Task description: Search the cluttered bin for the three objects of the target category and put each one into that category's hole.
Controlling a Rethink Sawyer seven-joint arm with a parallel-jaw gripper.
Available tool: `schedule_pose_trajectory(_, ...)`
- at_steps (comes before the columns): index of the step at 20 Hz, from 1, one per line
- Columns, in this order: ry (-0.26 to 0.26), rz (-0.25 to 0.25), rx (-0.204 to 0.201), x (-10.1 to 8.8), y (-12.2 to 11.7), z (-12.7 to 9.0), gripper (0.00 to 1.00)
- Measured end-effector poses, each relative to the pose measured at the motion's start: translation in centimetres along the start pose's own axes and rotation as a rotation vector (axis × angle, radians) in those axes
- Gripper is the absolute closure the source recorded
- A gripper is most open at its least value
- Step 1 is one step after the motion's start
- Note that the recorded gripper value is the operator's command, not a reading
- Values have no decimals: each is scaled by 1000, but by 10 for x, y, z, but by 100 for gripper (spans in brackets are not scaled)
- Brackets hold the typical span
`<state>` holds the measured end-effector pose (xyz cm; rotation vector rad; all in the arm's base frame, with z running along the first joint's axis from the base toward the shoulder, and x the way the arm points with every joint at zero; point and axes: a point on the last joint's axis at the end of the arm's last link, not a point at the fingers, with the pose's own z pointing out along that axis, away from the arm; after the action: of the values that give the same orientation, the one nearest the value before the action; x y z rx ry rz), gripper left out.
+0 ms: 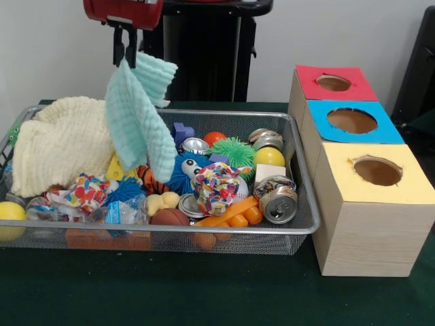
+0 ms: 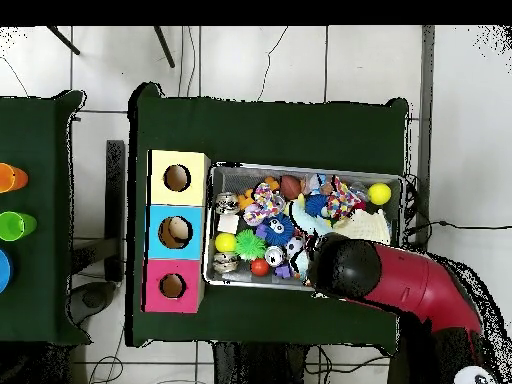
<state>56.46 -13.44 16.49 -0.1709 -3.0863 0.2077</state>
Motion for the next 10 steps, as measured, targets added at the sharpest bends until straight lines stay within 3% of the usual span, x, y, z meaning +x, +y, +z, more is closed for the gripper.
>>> schedule_pose_trajectory(6,7,-5,-12,3,4,3,100)
schedule_pose_trajectory(10,36,-21,-47,14,24,9,100)
